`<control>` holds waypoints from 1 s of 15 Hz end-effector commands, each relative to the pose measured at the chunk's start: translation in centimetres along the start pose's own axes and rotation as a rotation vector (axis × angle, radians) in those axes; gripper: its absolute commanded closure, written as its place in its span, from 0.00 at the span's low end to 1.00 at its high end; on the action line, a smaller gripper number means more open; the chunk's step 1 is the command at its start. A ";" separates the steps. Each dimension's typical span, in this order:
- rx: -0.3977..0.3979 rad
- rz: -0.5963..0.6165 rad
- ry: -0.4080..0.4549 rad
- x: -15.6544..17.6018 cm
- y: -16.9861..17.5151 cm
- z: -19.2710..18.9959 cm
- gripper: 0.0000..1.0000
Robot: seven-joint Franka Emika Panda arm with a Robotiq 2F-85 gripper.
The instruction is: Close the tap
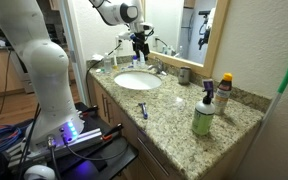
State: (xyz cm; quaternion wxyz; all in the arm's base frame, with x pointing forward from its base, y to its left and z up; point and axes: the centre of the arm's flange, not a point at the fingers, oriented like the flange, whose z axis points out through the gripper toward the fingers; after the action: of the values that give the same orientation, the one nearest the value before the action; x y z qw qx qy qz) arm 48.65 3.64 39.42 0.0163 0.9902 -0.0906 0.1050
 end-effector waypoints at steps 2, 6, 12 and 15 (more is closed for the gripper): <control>0.088 0.074 0.015 7.0 -3.7 3.7 0.00; 0.119 0.108 0.013 6.8 -4.0 3.1 0.00; 0.070 0.118 0.027 7.6 -5.0 6.7 0.00; 0.104 0.163 0.100 11.5 -7.0 7.8 0.00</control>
State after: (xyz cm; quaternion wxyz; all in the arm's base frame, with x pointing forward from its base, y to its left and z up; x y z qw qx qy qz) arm 57.81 6.81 35.08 -0.0312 0.9796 -0.1483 0.1319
